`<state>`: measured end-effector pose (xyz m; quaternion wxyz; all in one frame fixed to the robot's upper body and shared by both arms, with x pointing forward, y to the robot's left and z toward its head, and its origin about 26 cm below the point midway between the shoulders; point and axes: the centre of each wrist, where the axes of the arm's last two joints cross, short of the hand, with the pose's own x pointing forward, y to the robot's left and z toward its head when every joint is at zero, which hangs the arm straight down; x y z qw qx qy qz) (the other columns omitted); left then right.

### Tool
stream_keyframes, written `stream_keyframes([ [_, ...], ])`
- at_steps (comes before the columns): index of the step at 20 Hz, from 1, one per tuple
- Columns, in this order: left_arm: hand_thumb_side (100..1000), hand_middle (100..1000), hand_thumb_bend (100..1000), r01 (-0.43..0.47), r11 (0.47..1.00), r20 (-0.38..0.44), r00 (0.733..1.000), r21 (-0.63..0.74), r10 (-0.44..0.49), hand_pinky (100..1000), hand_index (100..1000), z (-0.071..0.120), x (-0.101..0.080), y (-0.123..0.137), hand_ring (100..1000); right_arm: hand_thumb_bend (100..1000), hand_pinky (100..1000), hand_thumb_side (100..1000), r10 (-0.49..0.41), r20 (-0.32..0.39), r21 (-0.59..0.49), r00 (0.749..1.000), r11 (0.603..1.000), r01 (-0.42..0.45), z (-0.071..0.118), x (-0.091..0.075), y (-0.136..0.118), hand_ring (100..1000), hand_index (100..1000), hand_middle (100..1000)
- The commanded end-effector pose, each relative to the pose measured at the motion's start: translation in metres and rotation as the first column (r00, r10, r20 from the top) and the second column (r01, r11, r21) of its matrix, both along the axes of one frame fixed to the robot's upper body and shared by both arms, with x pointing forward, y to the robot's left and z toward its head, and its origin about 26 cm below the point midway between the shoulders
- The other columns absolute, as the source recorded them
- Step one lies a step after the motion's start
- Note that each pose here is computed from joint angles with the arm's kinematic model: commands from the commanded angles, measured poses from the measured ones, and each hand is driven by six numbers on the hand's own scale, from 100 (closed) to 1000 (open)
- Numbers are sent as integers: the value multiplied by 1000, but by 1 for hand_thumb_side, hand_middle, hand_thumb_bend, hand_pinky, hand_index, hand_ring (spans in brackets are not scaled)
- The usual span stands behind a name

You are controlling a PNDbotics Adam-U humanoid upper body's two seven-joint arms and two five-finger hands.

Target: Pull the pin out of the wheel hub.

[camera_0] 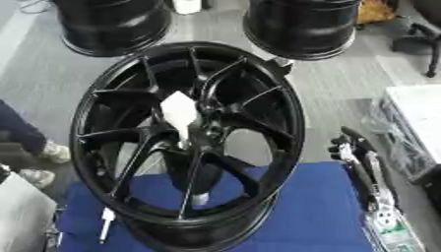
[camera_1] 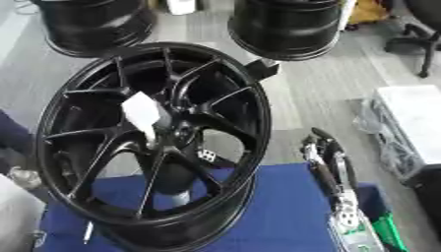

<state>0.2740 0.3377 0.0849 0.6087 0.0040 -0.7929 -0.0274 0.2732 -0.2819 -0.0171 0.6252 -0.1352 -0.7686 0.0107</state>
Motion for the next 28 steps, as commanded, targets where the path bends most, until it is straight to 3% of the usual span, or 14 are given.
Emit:
stream_keyframes([
  [1, 612, 593, 362, 37, 986, 192, 979, 165, -69, 673, 764, 56, 0, 21, 599, 100, 667, 701, -6, 13, -13, 1000, 1000, 6, 4, 1, -4, 660, 861, 644],
  [4, 562, 612, 381, 89, 920, 330, 917, 381, -225, 685, 782, 108, -2, 31, 614, 100, 667, 703, -4, 8, -21, 1000, 1000, 4, 4, 1, -5, 660, 861, 644],
  [7, 549, 628, 423, 126, 769, 373, 818, 627, -438, 697, 800, 152, 0, 32, 623, 100, 667, 706, -4, 4, -29, 1000, 1000, 4, 3, 1, -7, 660, 861, 644],
  [10, 573, 659, 469, 123, 498, 276, 707, 858, -651, 713, 820, 191, 6, 27, 639, 100, 667, 709, 5, 0, -37, 1000, 999, -5, 3, 1, -7, 660, 861, 644],
  [13, 564, 686, 507, 67, 203, 121, 609, 977, -784, 725, 826, 217, 14, 19, 657, 100, 668, 713, 15, -4, -45, 1000, 999, -15, 3, 1, -7, 660, 861, 644],
  [16, 579, 710, 518, 14, -13, -18, 518, 1000, -855, 738, 839, 226, 24, 4, 673, 100, 668, 714, 28, -6, -51, 1000, 998, -28, 3, 2, -7, 660, 861, 644],
  [17, 553, 718, 490, 0, -74, -64, 489, 997, -870, 744, 839, 227, 27, -1, 676, 100, 668, 718, 31, -6, -52, 1000, 998, -31, 3, 2, -7, 660, 861, 644],
  [21, 543, 749, 558, -54, -289, -245, 395, 956, -886, 763, 854, 226, 43, -26, 708, 100, 668, 720, 40, -5, -55, 999, 998, -40, 4, 3, -6, 660, 861, 644],
  [24, 495, 776, 592, -76, -395, -345, 356, 916, -868, 779, 866, 223, 59, -40, 740, 100, 668, 723, 44, -4, -56, 999, 997, -44, 4, 4, -6, 659, 861, 644],
  [28, 427, 809, 641, -118, -472, -414, 330, 874, -849, 797, 871, 211, 77, -61, 770, 100, 668, 718, 50, -1, -58, 999, 997, -50, 5, 5, -6, 660, 861, 644],
])
